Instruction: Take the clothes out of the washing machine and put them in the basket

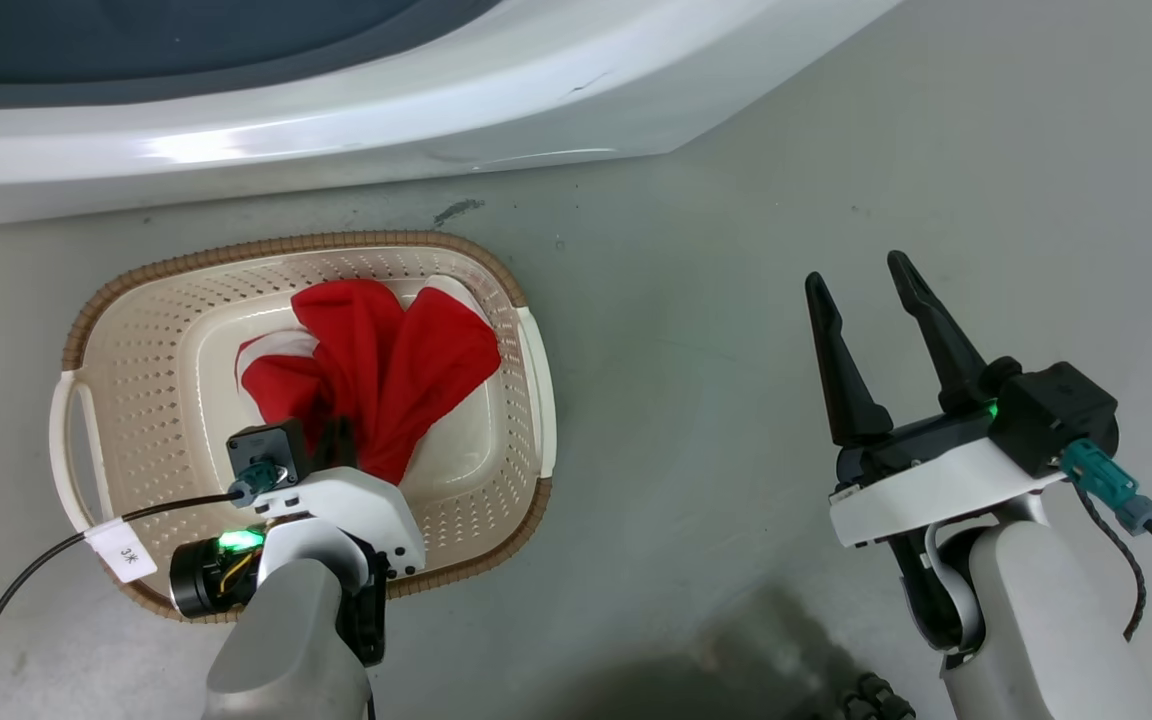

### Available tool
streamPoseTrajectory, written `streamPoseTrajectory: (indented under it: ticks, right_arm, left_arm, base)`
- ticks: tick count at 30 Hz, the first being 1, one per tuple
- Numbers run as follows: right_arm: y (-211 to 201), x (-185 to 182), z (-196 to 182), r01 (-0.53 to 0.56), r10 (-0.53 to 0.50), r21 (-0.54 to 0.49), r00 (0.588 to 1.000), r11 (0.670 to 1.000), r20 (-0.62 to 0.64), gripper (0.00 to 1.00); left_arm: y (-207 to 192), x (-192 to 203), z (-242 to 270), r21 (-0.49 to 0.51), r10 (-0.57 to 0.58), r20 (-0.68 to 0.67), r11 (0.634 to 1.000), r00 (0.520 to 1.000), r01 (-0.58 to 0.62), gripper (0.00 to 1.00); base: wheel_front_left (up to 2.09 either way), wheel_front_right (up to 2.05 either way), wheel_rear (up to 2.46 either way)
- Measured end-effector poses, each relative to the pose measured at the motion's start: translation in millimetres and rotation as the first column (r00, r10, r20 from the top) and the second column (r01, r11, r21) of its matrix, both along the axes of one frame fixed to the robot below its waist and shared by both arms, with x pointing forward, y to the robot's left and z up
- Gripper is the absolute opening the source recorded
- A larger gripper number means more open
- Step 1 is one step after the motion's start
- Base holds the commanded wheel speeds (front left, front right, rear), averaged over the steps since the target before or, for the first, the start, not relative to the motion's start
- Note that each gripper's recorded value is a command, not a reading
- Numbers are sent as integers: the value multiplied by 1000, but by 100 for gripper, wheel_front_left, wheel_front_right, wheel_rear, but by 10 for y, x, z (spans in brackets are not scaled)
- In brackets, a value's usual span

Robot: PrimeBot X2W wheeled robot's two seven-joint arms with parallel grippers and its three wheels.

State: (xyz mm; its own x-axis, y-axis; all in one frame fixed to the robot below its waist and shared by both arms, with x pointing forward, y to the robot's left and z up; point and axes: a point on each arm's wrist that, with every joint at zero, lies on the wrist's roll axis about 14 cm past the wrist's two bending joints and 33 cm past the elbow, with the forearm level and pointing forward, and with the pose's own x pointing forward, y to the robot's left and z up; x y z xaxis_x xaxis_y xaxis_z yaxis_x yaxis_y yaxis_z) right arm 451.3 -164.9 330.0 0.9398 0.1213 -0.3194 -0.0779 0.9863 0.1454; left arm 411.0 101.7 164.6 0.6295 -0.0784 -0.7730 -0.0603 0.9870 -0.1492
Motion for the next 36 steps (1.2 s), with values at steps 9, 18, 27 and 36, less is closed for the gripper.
streamPoseTrajectory:
  ticks: [9, 18, 27, 36]
  right_arm:
    - [-206, 56, 451, 51, -45, -45, 992, 998, 119, 100]
    - [-233, -221, 1048, 67, -49, -71, 970, 995, 240, 100]
    - [-197, -464, 1576, 69, -34, -81, 930, 994, 366, 100]
    - [-166, -588, 1865, 65, -19, -96, 906, 993, 424, 100]
  left_arm:
    - [6, 206, 478, -23, -18, 150, 1000, 989, 21, 100]
    - [60, 184, 1443, -28, -19, 388, 999, 922, 32, 100]
    - [157, 65, 2452, 2, -11, 629, 1000, 778, 13, 100]
    - [307, -96, 3119, 45, -18, 769, 999, 639, -25, 100]
  base:
    - [0, 0, 0]
    - [0, 0, 0]
    - [0, 0, 0]
    - [0, 0, 0]
